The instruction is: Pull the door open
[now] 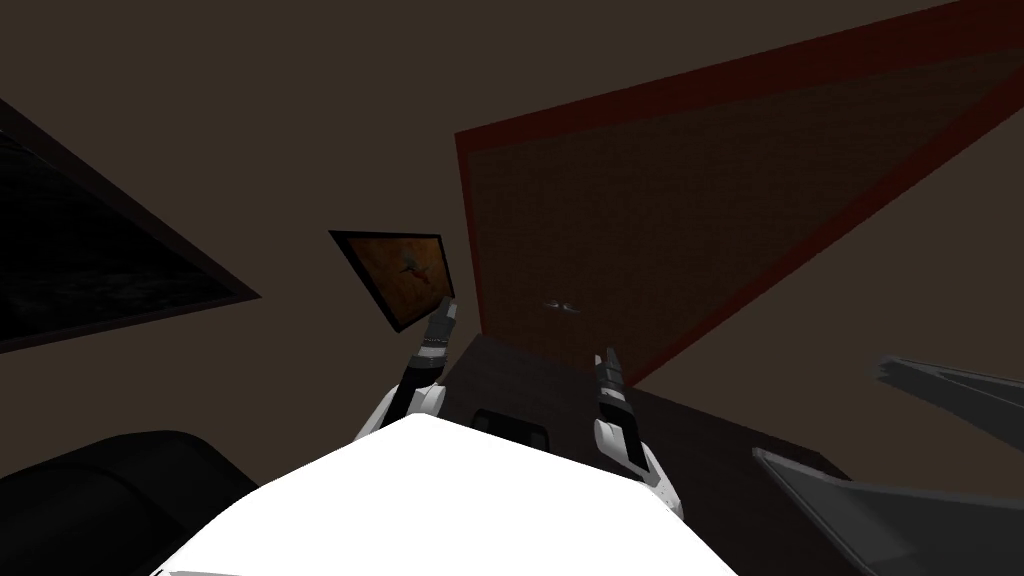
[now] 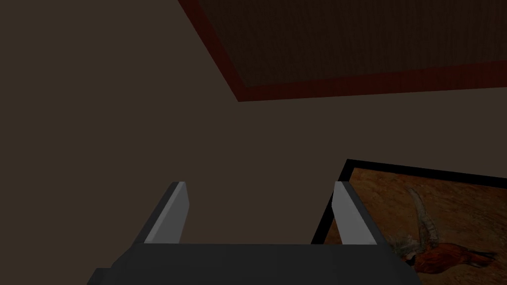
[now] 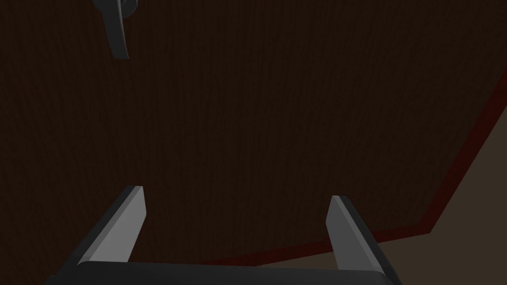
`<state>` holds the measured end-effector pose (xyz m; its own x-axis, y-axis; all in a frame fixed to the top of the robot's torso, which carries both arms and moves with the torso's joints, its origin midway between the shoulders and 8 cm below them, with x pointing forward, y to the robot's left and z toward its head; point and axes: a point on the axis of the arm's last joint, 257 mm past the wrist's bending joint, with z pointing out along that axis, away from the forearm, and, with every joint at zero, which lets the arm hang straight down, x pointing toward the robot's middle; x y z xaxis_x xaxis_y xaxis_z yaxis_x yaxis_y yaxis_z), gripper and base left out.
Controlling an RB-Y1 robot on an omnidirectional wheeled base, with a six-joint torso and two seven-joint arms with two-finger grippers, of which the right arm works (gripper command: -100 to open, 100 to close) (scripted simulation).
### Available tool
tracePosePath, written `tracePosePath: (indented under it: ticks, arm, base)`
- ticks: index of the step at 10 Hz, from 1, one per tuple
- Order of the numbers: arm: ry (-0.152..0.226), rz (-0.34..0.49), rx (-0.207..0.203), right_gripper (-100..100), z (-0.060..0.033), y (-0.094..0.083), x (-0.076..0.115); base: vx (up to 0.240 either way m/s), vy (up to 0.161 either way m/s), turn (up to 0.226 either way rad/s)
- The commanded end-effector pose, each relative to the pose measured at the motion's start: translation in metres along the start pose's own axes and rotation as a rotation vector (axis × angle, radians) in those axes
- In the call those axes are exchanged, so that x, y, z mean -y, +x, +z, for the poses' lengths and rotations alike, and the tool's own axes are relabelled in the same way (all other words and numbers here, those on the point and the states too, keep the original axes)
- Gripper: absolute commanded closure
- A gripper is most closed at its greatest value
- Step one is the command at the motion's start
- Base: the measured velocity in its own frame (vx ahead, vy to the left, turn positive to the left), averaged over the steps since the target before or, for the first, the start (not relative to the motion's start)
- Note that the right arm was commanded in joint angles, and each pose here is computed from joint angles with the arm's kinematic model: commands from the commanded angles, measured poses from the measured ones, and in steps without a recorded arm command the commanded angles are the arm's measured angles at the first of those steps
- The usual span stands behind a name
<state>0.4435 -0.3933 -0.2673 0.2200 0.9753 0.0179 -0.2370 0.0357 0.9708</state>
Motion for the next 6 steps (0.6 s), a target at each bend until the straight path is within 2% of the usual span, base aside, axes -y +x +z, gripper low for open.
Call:
tracePosePath:
  ticks: [1, 6]
  arm:
    - [0.018, -0.005, 0.015, -100, -0.0025, -0.009, 0.011]
    - [0.073, -0.018, 0.062, -100, -0.008, -0.032, 0.041]
  base:
    - [0.085, -0.035, 0.174]
    - [0.099, -0.037, 0.132]
